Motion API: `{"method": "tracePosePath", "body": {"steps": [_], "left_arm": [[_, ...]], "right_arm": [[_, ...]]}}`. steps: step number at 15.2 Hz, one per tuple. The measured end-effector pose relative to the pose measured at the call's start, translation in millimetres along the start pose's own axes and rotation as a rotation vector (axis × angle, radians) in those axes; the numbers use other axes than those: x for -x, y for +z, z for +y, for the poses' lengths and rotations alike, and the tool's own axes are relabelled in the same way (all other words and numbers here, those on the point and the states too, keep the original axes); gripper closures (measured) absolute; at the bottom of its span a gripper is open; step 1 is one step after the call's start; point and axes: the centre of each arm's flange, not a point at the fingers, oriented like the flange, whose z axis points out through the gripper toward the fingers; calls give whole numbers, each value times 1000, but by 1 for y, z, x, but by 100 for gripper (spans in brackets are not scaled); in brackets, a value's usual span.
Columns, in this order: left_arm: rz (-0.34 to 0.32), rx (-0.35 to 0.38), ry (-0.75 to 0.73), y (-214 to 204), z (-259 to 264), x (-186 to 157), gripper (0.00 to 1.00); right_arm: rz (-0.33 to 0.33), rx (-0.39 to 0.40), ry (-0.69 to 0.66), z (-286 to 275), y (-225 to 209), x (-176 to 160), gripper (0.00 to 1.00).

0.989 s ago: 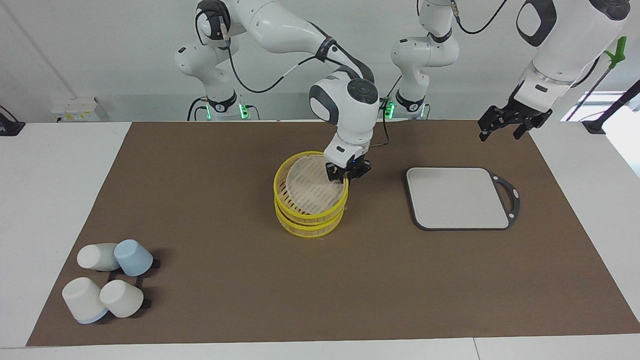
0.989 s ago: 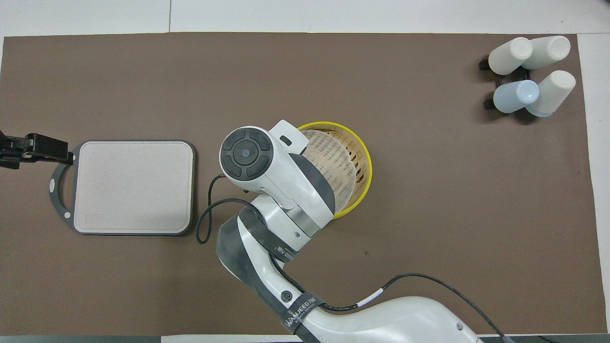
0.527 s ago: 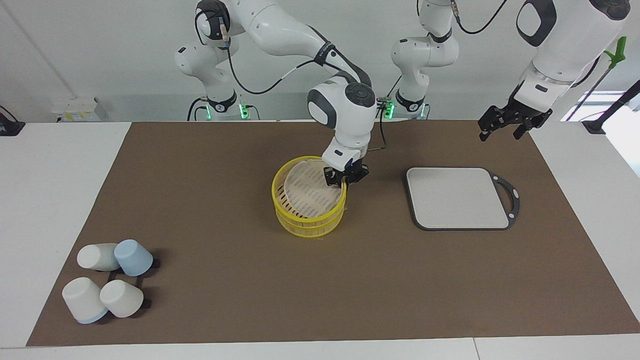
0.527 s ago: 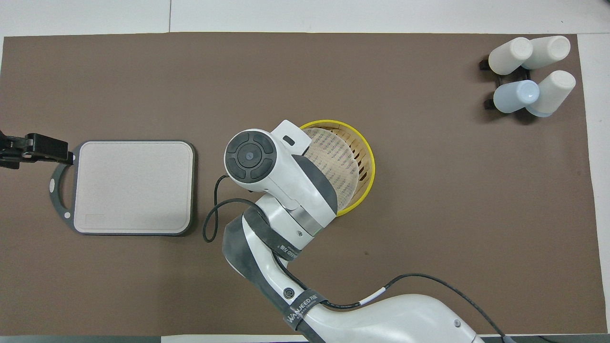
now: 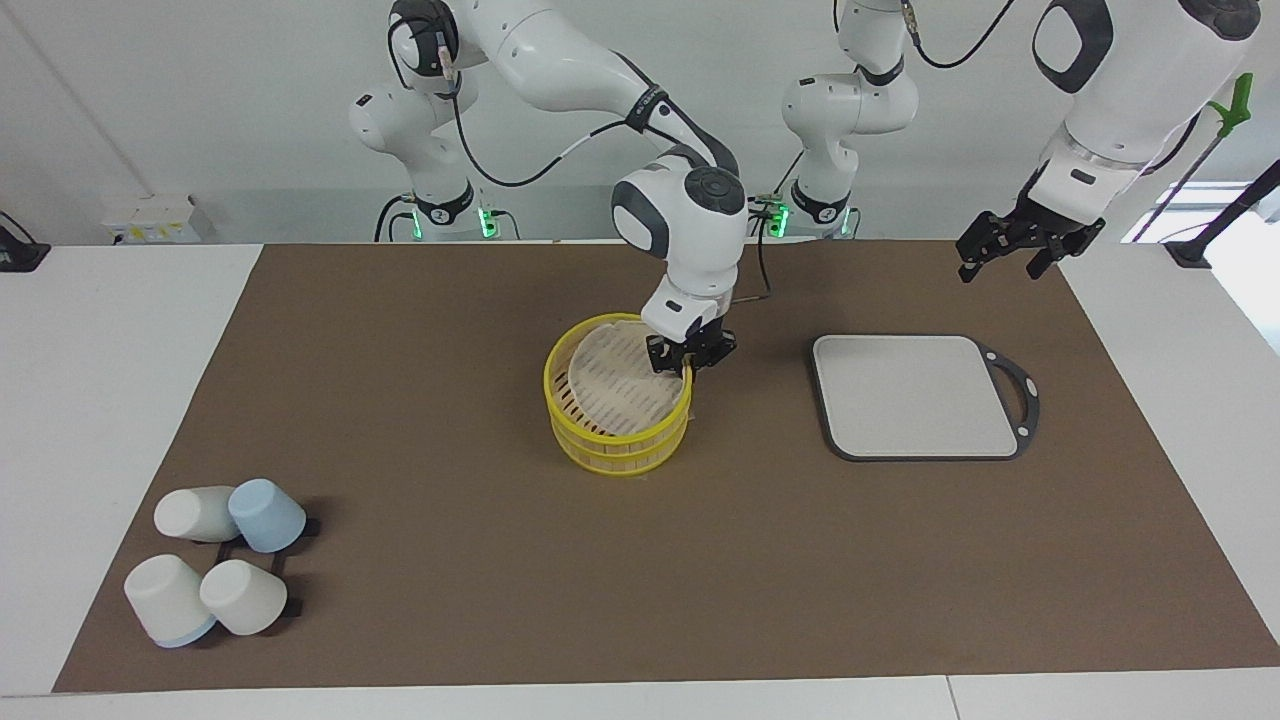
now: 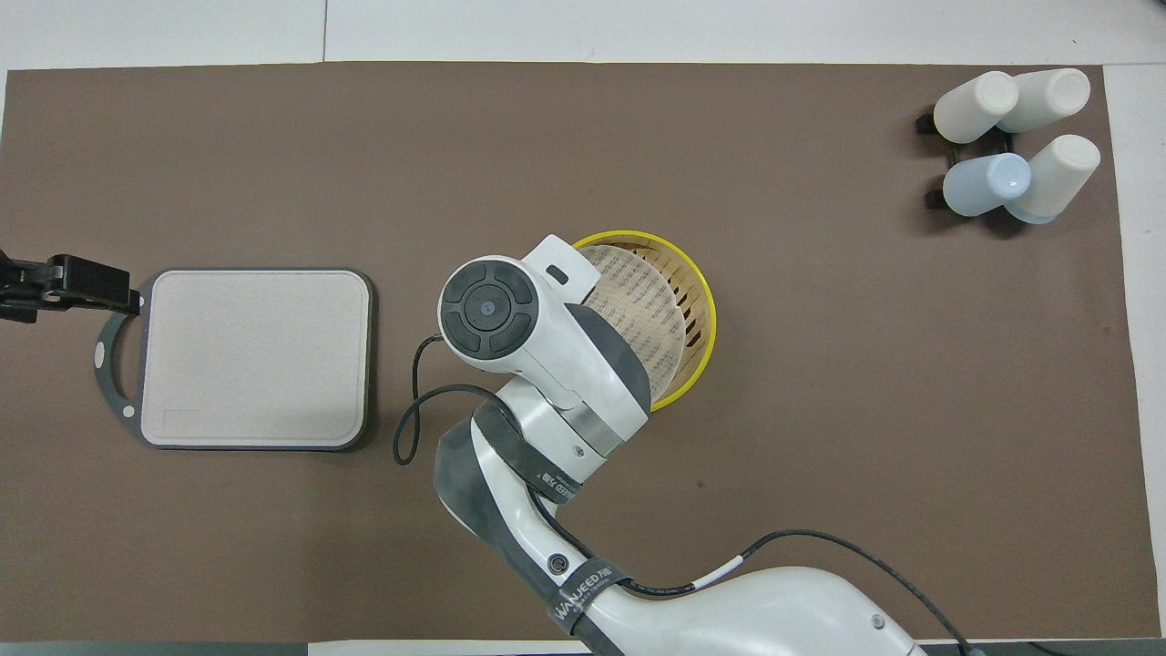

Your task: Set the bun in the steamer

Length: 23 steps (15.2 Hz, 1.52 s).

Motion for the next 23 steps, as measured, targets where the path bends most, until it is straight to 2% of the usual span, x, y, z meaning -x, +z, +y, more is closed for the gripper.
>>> {"method": "tracePosePath", "body": {"steps": [3,4,9,12,14,16,21,23], "left_arm": [[0,0,0,0,0,0,0],[0,0,0,0,0,0,0],[0,0,0,0,0,0,0],[1,0,0,0,0,0,0],[1,0,0,0,0,0,0],[1,0,0,0,0,0,0],[1,0,0,0,0,0,0],[1,0,0,0,0,0,0]], "right_arm": [[1,-2,4,1,0,1,89],[1,-4,6,1,-1,2,83],[15,-14,11,1,-6,0,32],[47,-25,52,21,-31,-19,3],[72,-38,122,64,-74,-42,0],[60,-34,170,121,-122,-55,0],[-99,30,112,213,-190,-29,0],[-125,31,93,246,-206,-23,0]]}}
